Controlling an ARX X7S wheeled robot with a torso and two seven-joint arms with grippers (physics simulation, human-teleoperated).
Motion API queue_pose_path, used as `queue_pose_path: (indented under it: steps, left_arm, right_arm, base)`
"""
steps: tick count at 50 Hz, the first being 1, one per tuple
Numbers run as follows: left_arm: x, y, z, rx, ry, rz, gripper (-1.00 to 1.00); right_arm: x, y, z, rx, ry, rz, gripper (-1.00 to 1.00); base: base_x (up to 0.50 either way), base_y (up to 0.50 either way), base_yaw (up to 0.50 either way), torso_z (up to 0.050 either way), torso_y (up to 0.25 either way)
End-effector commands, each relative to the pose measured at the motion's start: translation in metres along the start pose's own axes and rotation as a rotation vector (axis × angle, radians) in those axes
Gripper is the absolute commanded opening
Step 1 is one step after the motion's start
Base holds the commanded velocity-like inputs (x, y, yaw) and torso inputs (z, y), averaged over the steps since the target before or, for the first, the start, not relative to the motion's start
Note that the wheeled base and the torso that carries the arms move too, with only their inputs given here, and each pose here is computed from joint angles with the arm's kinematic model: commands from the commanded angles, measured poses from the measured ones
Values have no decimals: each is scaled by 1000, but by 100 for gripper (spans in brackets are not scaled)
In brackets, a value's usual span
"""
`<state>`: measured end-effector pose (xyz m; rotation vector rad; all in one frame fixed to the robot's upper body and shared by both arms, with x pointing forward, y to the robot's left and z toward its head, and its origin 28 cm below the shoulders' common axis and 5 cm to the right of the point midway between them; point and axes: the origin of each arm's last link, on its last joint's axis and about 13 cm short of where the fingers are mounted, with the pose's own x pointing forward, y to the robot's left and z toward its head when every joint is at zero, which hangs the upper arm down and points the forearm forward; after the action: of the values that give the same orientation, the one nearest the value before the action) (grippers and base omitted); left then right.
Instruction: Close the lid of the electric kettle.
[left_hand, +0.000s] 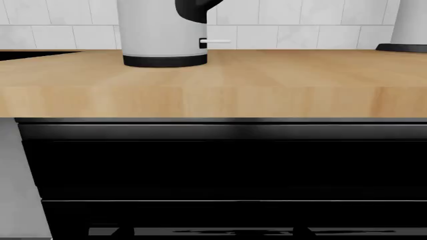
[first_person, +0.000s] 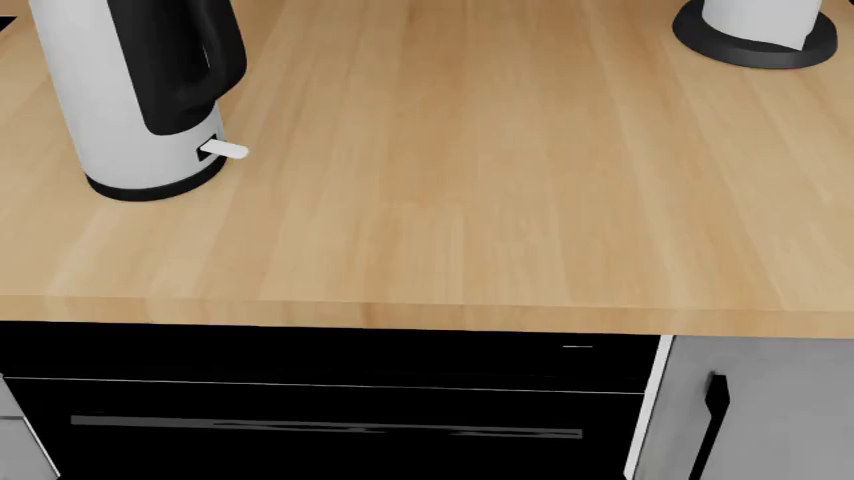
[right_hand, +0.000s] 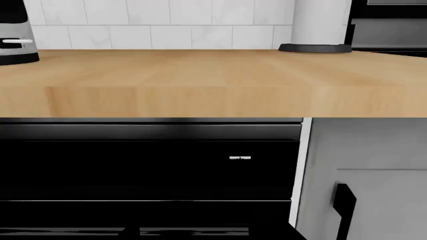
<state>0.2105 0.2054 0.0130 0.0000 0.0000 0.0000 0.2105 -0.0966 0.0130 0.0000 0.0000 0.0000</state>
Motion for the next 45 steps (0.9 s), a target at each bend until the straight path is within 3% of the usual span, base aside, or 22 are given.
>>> queue_pose_path:
  steps: [1, 17, 45]
  left_arm:
    - [0, 0, 0, 0, 0, 0, 100]
    - [-1, 0, 2, -19, -8, -17, 100]
    - [0, 1, 2, -13, 8, -18, 100]
  right_arm:
    - [0, 1, 0, 0, 0, 0, 100]
    - [0, 1, 1, -1, 1, 4, 100]
    - [0, 1, 1, -6, 5, 4, 100]
  base:
    - [0, 0, 0, 0, 0]
    - [0, 0, 0, 0, 0]
    - [0, 0, 0, 50, 46]
